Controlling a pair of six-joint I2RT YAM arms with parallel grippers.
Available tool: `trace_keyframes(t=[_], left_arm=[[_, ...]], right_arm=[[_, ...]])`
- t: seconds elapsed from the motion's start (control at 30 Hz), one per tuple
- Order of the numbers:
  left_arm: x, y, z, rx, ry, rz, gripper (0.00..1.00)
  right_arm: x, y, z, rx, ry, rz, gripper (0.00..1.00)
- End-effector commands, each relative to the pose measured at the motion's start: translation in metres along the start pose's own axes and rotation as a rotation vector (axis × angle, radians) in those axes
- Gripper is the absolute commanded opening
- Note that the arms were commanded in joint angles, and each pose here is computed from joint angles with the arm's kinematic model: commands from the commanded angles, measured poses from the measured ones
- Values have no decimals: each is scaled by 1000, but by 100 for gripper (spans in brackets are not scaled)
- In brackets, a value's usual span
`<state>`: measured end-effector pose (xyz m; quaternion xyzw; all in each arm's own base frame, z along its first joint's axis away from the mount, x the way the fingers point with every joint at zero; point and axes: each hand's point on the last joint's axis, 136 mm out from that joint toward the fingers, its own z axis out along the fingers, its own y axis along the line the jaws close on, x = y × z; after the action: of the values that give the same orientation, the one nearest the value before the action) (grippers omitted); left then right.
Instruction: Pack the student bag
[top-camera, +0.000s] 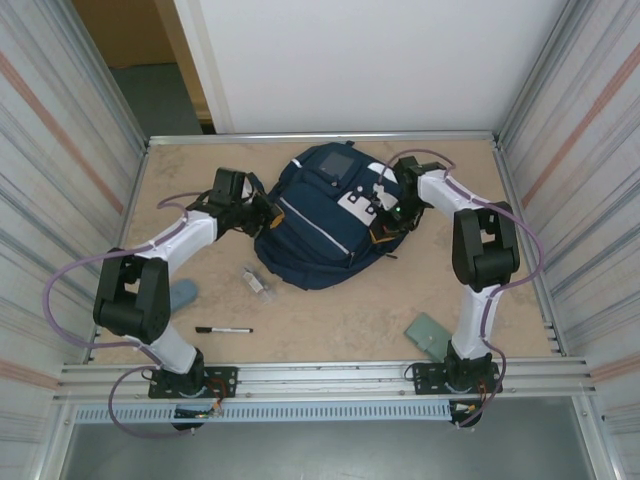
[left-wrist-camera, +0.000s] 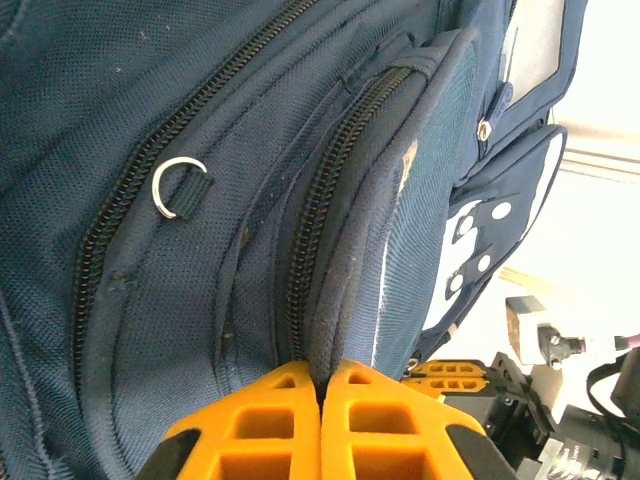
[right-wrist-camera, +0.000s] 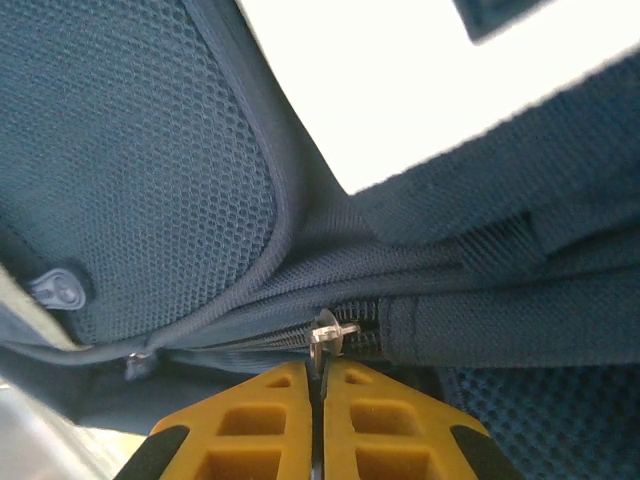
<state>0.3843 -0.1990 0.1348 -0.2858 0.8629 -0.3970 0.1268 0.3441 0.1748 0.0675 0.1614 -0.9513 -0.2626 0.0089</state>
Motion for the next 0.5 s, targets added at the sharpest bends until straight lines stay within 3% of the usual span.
trace_keyframes(t=[0.0, 0.2, 0.47], left_arm=[[-2, -26, -9, 83, -29, 22, 0], [-6, -11, 2, 58, -56, 7, 0], [12, 15, 18, -29, -62, 51, 0]], right_arm=[[11, 49, 3, -280, 15, 106, 3], [14, 59, -5, -538, -55, 231, 5], [9, 46, 9, -591, -126, 466, 8]])
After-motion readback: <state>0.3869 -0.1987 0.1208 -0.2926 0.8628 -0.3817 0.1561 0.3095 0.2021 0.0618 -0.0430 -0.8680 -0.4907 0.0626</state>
